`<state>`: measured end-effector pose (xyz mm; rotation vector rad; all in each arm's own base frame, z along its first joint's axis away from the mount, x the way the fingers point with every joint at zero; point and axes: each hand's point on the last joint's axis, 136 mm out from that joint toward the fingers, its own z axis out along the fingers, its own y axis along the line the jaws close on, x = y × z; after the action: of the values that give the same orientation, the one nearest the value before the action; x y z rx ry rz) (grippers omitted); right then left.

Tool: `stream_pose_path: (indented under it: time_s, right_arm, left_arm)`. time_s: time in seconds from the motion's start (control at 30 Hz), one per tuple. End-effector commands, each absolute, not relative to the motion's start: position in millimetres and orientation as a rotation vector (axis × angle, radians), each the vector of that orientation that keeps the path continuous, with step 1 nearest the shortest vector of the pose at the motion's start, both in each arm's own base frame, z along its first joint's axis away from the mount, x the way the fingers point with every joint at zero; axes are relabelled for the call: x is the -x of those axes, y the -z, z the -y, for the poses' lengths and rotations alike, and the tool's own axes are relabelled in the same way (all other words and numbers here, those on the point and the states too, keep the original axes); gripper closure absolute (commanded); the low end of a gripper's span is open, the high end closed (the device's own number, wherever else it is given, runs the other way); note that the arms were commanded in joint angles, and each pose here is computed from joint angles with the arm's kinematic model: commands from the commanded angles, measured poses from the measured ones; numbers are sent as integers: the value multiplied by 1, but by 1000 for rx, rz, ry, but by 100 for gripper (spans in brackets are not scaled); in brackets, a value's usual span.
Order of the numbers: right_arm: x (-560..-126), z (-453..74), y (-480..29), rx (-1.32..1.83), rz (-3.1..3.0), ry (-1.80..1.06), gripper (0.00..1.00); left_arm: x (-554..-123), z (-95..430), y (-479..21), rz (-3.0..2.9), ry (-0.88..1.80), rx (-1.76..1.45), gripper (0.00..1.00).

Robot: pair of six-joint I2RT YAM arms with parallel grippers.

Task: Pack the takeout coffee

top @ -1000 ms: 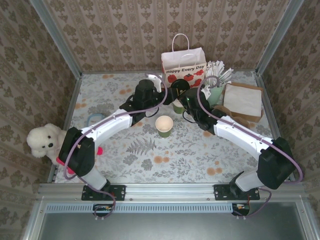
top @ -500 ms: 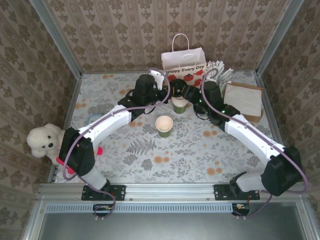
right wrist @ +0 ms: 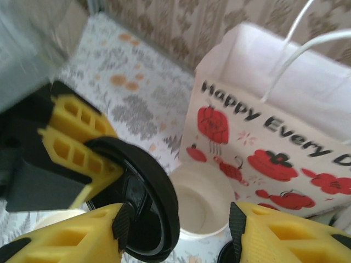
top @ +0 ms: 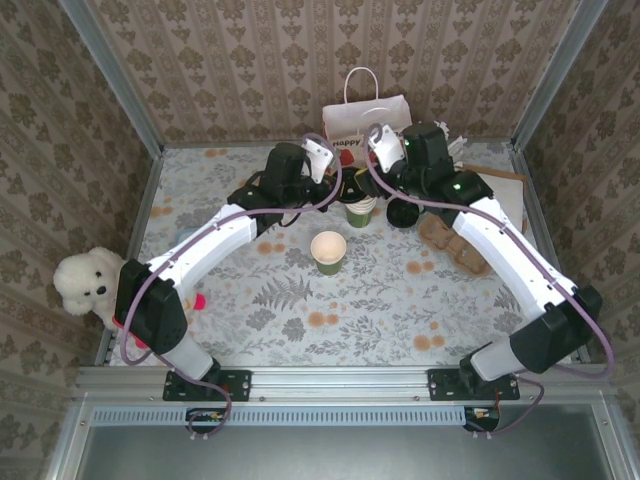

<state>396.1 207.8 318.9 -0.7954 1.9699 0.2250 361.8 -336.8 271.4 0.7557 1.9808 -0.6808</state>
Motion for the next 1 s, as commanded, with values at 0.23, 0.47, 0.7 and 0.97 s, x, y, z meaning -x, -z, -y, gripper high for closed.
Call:
stream_pose_path:
  time_s: [0.23, 0.47, 0.7, 0.97]
  right_arm:
    - [-404, -217, -299, 907, -2008, -95, 68]
    - [-402, -222, -305, 939, -1960, -70, 92]
    - [-401, -223, -332, 939, -1796, -27, 100]
    - [-379, -238, -386, 1025, -1347, -19, 100]
  left_arm:
    - [-344, 346, -311, -1860, 793, -837, 81]
    - [-338, 345, -311, -1863, 802, -866, 80]
    - [-316, 315, -327, -1829, 949, -845, 50]
    - [-323, 213, -348, -1783, 1040, -527, 4]
